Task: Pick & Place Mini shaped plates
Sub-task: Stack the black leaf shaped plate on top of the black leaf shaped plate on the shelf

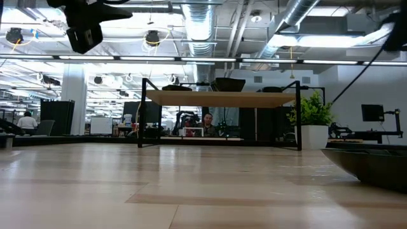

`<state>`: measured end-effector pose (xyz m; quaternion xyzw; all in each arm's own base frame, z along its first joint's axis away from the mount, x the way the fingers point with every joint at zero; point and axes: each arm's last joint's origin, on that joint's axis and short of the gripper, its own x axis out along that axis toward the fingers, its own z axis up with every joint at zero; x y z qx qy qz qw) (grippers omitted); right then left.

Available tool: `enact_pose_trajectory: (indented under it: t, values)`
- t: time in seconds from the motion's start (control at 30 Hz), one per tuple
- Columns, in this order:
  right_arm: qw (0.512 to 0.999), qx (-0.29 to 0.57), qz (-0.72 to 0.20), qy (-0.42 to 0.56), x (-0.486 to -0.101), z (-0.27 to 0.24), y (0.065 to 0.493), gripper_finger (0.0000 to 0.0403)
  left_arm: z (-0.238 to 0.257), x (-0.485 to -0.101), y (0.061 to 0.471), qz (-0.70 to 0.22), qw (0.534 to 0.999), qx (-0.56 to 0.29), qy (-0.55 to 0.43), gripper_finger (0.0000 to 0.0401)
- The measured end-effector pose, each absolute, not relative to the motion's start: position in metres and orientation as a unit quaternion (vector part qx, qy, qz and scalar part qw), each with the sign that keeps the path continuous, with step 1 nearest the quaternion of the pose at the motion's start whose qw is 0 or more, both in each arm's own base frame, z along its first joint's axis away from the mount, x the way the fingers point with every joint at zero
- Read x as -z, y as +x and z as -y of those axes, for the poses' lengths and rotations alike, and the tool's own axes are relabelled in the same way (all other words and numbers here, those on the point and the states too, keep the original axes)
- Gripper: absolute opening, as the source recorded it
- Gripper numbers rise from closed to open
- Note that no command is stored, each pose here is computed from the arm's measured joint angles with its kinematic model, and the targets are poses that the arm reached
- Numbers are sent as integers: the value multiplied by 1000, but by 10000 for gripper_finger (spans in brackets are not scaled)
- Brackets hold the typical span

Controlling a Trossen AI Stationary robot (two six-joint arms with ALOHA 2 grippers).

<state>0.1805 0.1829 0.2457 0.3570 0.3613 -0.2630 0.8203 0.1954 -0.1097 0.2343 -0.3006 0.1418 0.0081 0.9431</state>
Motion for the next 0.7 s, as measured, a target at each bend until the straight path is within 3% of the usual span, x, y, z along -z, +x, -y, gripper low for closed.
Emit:
enact_pose_trajectory:
  t: [0.2, 0.33, 0.6, 0.7]
  values:
    - [767, 331, -345, 428, -211, -212, 175, 0, 110, -235, 196, -138, 945, -7, -298, 149]
    - [756, 333, -365, 430, -204, -220, 169, 5, 109, -235, 196, -137, 947, -8, -290, 149]
    - [713, 293, -483, 415, -236, -206, 139, 47, 109, -236, 196, -135, 948, -5, -288, 149]
    - [723, 258, -492, 410, -250, -198, 132, 63, 109, -236, 196, -135, 948, -6, -288, 149]
